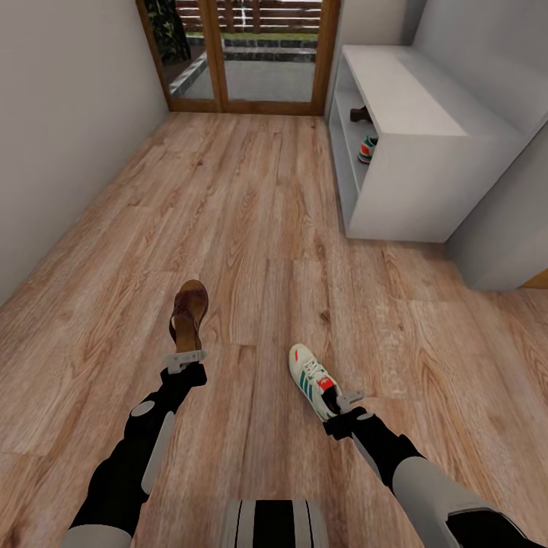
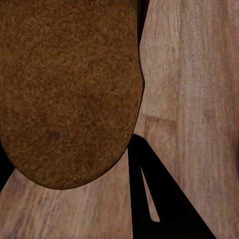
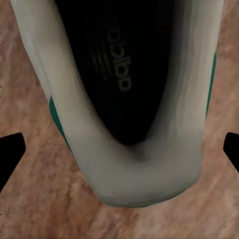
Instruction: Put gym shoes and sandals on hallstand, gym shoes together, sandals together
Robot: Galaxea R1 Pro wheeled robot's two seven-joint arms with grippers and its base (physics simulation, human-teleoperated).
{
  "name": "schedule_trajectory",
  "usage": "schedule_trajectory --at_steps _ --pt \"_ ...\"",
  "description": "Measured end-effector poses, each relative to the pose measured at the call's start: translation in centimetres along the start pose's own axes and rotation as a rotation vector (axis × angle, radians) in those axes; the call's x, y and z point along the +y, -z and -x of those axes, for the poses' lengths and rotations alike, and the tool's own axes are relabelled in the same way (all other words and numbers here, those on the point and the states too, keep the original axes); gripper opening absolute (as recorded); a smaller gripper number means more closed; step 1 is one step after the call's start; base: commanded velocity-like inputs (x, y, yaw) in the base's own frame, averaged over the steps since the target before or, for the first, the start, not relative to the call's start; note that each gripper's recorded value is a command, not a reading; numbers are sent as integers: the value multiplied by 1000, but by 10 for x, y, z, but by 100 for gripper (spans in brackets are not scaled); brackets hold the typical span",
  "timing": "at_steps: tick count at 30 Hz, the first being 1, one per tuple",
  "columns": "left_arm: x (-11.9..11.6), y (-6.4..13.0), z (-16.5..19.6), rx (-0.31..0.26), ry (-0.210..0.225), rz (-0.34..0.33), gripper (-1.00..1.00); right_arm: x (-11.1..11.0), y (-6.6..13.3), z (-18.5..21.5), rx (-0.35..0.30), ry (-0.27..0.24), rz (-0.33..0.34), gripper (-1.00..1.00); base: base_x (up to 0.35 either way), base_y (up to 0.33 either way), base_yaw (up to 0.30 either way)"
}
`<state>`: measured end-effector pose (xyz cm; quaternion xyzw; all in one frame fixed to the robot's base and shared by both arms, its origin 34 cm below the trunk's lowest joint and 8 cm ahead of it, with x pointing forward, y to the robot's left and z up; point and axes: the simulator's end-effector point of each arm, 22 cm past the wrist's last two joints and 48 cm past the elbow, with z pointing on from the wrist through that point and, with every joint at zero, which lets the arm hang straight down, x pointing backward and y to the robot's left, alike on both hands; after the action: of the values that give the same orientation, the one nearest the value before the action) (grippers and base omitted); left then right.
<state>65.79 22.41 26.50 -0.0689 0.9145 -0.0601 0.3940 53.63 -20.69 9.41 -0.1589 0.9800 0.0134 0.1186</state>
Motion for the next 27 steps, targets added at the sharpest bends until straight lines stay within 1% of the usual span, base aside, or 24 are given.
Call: schedule_trajectory --at_steps 8,9,27 --pt "0 0 0 -1 0 0 -100 0 0 0 0 0 -1 100 70 0 0" --pt "0 0 0 -1 0 0 -100 -1 0 0 0 0 -1 -100 16 0 0" --pt "0 0 1 -3 1 0 -100 -1 0 0 1 0 -1 -100 1 0 0"
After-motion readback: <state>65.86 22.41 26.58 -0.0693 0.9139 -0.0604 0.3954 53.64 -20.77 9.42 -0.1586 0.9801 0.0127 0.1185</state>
